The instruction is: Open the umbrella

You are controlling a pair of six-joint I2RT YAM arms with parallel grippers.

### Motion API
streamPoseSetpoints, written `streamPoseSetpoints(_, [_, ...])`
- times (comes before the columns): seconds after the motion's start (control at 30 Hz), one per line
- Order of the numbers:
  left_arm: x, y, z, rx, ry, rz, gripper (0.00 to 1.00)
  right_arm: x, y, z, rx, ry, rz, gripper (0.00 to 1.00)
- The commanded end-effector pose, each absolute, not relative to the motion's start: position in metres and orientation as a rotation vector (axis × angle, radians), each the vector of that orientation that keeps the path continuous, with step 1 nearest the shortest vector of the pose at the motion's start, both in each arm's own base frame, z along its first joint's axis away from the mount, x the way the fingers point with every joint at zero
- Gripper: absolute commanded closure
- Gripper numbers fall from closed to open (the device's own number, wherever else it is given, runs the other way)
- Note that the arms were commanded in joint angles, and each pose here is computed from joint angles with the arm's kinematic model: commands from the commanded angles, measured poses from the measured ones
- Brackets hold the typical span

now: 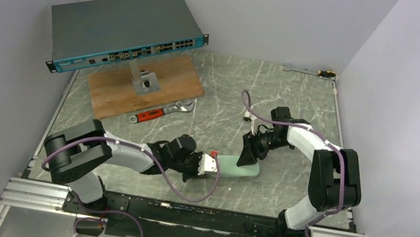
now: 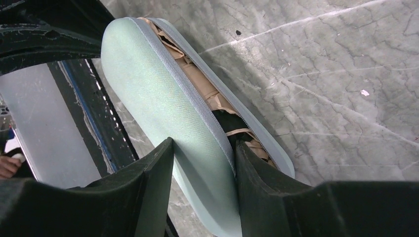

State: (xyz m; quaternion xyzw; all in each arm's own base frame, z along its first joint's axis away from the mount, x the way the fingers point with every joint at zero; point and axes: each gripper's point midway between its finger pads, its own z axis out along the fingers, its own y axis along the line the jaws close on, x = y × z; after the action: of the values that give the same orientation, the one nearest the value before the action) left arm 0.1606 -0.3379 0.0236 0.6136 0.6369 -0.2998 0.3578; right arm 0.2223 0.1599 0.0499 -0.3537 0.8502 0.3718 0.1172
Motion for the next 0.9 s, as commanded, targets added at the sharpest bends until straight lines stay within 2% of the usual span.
streamPoseSetpoints(0.0, [0.133,-0.35,0.043,1.547,1.639,-0.908,1.0,0.264,0.134,0.031,-0.949,2.503,0.781,1.0])
streamPoseSetpoints(0.17, [0.175,-0.368,0.065,1.374,1.735,-0.849,1.0,0.275,0.139,0.041,-0.716,2.544,0.825,1.0])
streamPoseSetpoints(0.27, [0.219,-0.358,0.075,1.254,1.798,-0.796,1.0,0.276,0.146,0.043,-0.561,2.555,0.866,1.0])
streamPoseSetpoints(0.4, [0.248,-0.356,0.069,1.282,1.82,-0.73,1.0,0.282,0.149,0.04,-0.299,2.569,0.879,1.0])
streamPoseSetpoints(0.67, [0.206,-0.382,0.063,1.39,1.749,-0.796,1.0,0.293,0.137,0.032,-0.044,2.56,0.775,1.0])
streamPoseSetpoints(0.87, [0.184,-0.403,0.061,1.297,1.847,-0.886,1.0,0.291,0.123,0.036,0.098,2.529,0.771,1.0])
